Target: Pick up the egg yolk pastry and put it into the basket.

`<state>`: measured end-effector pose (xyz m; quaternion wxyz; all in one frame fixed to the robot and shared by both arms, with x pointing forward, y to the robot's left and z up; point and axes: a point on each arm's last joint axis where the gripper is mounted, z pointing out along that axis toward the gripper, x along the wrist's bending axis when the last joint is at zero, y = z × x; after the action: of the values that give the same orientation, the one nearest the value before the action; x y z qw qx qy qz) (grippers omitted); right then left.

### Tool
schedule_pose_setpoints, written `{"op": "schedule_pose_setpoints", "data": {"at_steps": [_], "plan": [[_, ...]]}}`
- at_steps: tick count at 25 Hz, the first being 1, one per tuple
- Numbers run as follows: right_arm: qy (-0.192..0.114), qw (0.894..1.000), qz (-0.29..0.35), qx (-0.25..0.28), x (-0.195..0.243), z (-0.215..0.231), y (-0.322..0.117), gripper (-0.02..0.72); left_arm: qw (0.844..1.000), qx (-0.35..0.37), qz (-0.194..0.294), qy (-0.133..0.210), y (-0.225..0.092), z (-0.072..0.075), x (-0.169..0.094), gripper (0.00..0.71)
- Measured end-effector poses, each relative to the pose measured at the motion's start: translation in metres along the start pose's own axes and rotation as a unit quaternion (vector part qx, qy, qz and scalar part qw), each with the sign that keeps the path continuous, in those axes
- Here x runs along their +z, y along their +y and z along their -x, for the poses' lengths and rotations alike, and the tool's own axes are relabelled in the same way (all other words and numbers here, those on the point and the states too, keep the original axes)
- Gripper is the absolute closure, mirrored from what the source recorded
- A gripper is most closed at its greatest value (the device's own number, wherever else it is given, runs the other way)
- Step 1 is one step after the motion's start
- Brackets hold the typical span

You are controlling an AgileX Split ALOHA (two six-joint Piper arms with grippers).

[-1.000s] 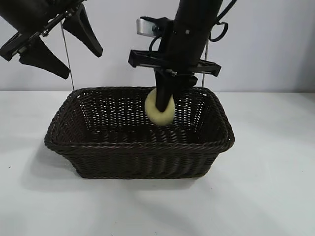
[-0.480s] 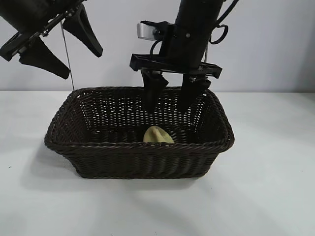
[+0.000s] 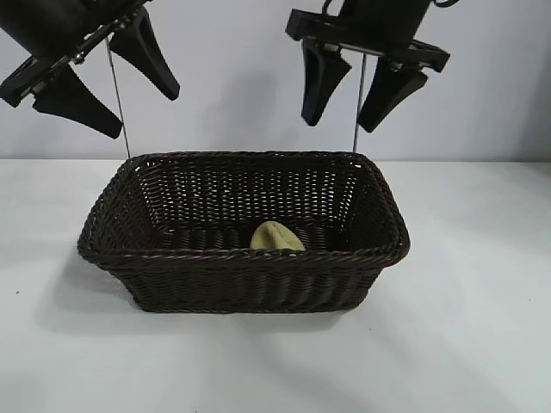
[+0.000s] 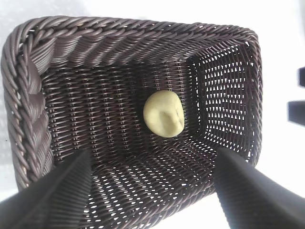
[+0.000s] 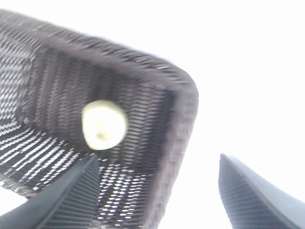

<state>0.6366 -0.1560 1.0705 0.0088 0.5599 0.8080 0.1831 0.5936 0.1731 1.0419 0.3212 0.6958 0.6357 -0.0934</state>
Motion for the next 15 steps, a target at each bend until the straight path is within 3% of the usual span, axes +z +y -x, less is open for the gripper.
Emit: {"op": "schedule_pose_setpoints", "data": {"at_steps": [5, 15], "plan": [[-0.012, 0.999, 0.023, 0.024, -0.022, 0.025, -0.002, 0.195, 1.000, 0.000, 0.000, 0.000, 0.000, 0.000, 0.000, 0.184], [-0.016, 0.999, 0.016, 0.028, -0.020, 0.029, -0.005, 0.195, 1.000, 0.000, 0.000, 0.000, 0.000, 0.000, 0.000, 0.184]]}}
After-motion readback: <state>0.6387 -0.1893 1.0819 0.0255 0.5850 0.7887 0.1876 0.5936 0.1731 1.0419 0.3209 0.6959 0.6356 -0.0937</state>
